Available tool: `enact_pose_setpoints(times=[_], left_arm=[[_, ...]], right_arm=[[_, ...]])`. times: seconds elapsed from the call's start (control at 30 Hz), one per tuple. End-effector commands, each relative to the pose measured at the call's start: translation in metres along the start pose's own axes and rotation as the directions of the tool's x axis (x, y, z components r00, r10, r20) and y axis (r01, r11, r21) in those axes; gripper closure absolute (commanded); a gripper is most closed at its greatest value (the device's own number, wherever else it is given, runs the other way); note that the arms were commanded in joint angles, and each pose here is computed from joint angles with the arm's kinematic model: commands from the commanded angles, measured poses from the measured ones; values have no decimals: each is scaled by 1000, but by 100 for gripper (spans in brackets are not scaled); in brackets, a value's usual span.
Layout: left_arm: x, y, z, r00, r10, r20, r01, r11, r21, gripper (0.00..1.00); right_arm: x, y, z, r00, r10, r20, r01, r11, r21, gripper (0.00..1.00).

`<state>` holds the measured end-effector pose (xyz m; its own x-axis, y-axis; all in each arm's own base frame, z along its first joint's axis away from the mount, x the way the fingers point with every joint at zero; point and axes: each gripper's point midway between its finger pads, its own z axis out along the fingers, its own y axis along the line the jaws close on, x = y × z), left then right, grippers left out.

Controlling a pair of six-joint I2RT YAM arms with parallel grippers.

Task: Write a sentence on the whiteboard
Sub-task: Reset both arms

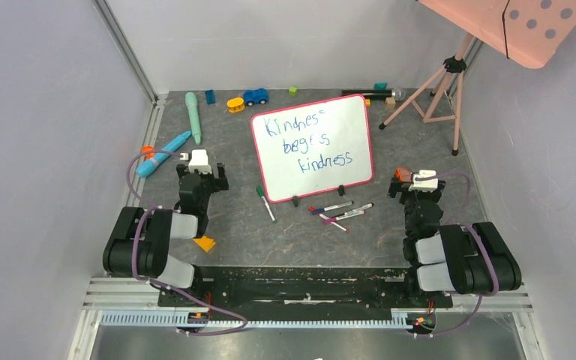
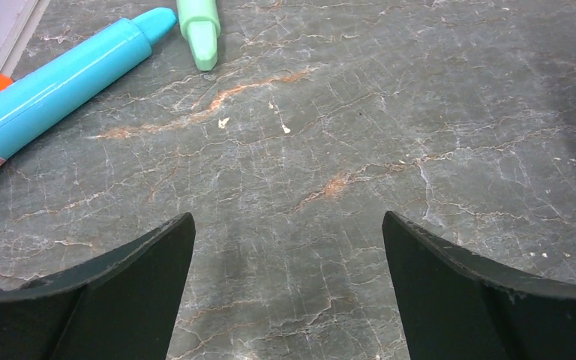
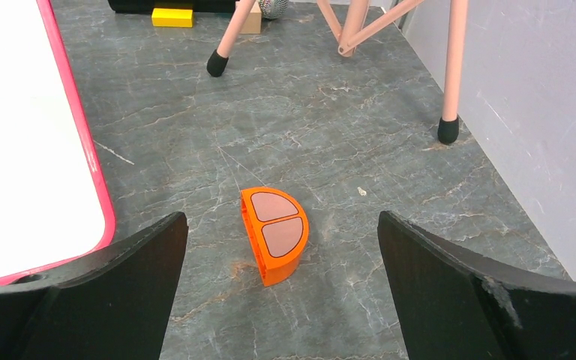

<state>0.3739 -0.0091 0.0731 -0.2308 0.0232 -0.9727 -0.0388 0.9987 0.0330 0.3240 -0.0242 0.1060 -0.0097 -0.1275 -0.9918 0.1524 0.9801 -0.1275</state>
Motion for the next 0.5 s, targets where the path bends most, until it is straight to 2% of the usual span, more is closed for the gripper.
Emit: enact_pose_setpoints(times=[0.0, 0.47], left_arm=[[-17, 5, 1, 998, -3, 69, 4, 1000, -22, 0], [-16, 5, 2, 998, -4, 66, 5, 1000, -20, 0]], right_arm=[[21, -2, -27, 999, -25, -40, 24, 1000, -17, 2], [21, -2, -27, 999, -24, -39, 24, 1000, -18, 2]])
